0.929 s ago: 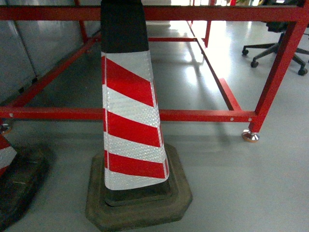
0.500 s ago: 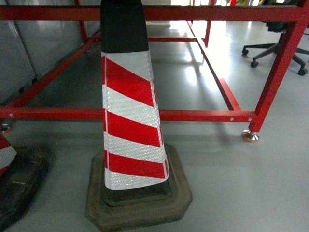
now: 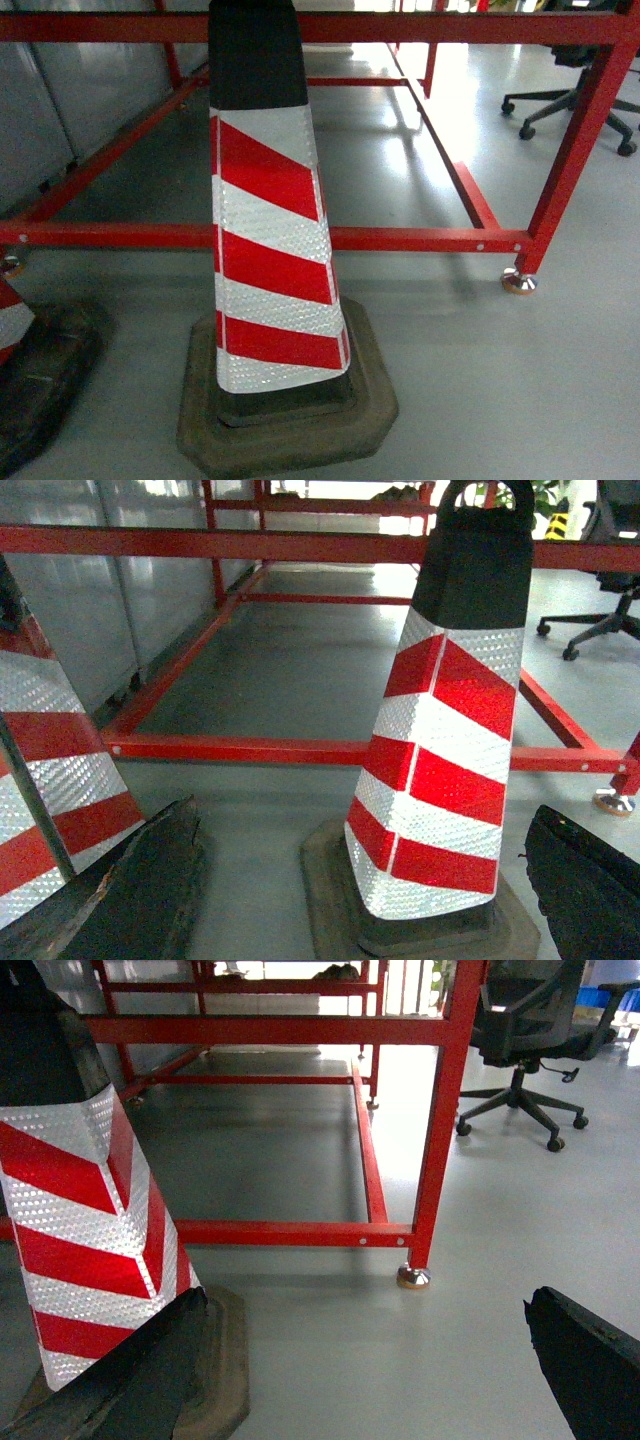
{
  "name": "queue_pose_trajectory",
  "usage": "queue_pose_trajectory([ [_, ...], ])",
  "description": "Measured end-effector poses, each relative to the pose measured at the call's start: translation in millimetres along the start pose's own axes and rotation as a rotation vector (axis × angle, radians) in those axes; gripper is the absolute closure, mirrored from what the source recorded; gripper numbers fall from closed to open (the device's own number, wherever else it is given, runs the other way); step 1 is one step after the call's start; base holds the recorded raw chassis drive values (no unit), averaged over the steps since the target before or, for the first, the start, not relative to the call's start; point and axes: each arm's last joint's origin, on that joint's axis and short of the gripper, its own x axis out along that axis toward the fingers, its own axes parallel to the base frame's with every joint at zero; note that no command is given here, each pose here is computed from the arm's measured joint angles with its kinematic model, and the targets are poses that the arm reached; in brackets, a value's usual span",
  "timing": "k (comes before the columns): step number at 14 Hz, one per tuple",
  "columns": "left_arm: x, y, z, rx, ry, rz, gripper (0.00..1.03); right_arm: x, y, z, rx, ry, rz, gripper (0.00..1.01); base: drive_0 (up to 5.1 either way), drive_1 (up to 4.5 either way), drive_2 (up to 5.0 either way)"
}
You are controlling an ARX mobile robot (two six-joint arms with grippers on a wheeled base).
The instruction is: Pick blue part to blue bin on bottom shelf
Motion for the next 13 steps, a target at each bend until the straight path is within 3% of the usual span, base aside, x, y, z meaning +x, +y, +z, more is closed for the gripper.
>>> queue_pose_trajectory([
  [13,0.0,0.0,-0.1,0.000,0.001,0.001,0.05,0.0,0.0,0.1,0.000,-0.001,0.000,0.03,0.0,0.00,0.0],
])
